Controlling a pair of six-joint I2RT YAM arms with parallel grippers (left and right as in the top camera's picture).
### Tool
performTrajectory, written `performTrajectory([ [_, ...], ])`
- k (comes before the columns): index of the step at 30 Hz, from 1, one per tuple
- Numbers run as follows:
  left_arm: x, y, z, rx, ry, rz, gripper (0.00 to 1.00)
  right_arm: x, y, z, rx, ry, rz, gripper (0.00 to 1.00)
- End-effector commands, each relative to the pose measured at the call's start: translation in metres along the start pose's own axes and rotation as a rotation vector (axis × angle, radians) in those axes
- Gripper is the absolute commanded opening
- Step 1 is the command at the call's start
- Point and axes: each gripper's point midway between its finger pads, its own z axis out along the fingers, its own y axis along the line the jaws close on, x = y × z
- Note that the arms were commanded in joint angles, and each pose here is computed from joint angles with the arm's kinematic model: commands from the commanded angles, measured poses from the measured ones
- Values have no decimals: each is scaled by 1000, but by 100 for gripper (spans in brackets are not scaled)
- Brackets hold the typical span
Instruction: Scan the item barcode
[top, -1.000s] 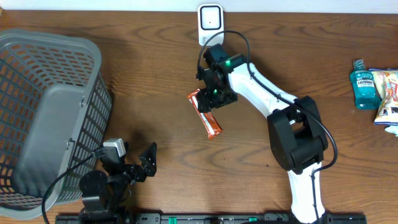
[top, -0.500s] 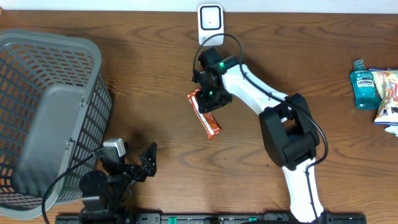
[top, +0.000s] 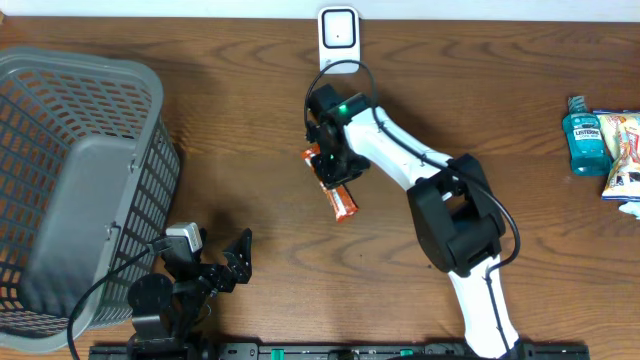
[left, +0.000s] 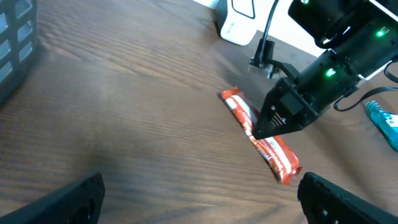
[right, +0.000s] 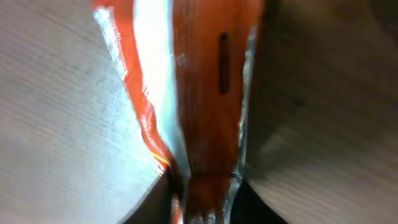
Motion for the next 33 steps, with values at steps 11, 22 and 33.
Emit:
performTrajectory([
  [11, 10, 3, 2, -3, 31, -6, 99, 34, -21, 81, 180, 158, 1, 25],
  [22, 10, 3, 2, -3, 31, -6, 99, 4, 5, 41, -64, 117, -14, 68],
  [33, 10, 3, 2, -3, 31, -6, 99, 9, -7, 46, -121, 135, -7, 45],
])
